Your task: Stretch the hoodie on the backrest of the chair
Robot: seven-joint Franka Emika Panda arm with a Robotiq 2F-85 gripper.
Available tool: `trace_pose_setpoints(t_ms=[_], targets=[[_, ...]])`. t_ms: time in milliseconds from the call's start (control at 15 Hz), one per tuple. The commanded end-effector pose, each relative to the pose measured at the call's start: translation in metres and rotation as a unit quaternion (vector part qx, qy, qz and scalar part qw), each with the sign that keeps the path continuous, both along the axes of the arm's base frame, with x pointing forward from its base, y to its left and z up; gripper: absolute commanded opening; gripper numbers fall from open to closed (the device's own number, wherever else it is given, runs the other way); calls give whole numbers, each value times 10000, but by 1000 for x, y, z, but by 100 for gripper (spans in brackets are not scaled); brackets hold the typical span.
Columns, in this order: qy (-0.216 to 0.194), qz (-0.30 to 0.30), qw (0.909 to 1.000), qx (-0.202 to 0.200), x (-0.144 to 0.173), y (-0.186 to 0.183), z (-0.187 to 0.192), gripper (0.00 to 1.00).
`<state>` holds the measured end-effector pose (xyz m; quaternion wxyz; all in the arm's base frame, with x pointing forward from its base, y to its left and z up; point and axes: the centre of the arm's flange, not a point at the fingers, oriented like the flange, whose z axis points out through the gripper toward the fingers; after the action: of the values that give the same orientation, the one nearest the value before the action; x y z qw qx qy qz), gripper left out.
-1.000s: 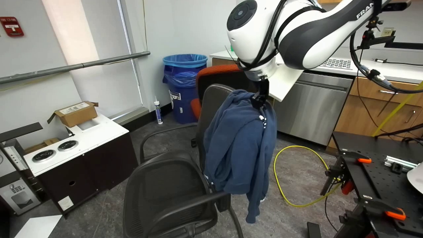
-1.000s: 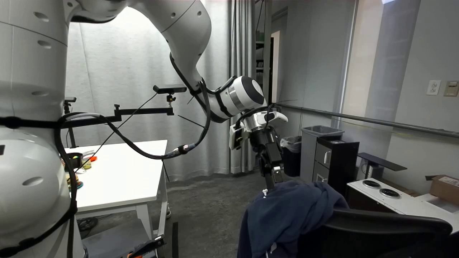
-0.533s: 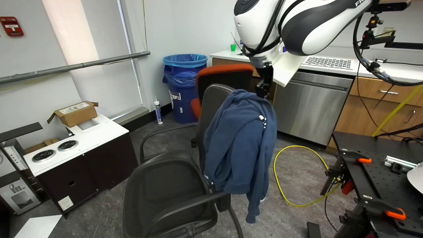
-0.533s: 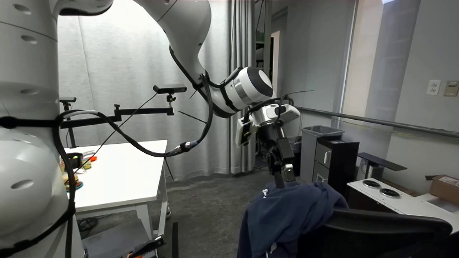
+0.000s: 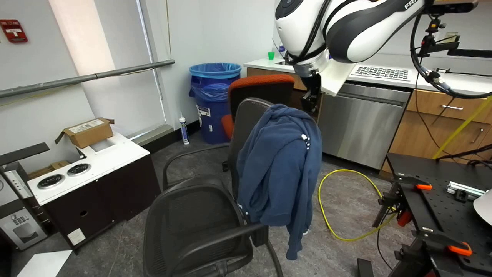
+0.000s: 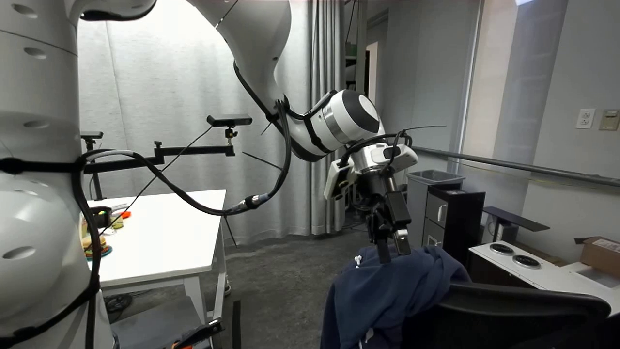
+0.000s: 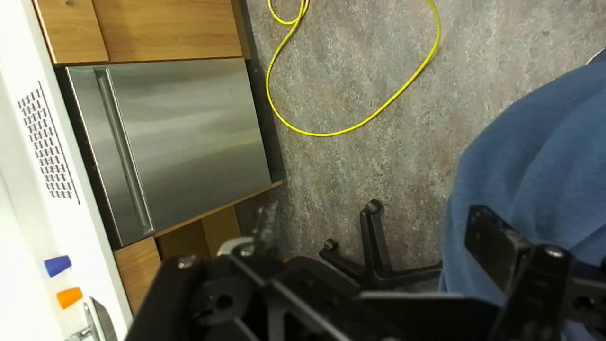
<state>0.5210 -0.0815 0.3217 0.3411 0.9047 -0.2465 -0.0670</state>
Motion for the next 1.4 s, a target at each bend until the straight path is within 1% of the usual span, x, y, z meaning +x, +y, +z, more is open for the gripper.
trace_pose_setpoints(t_ms=[0,400,867,1333], targets=[[66,225,9995,192,1,4,-7,100],[223,393,9987,249,8,11,-13,100],[414,676,9965,282,25,27,-18,100],[532,813,9948,301,42,10,-32,100]])
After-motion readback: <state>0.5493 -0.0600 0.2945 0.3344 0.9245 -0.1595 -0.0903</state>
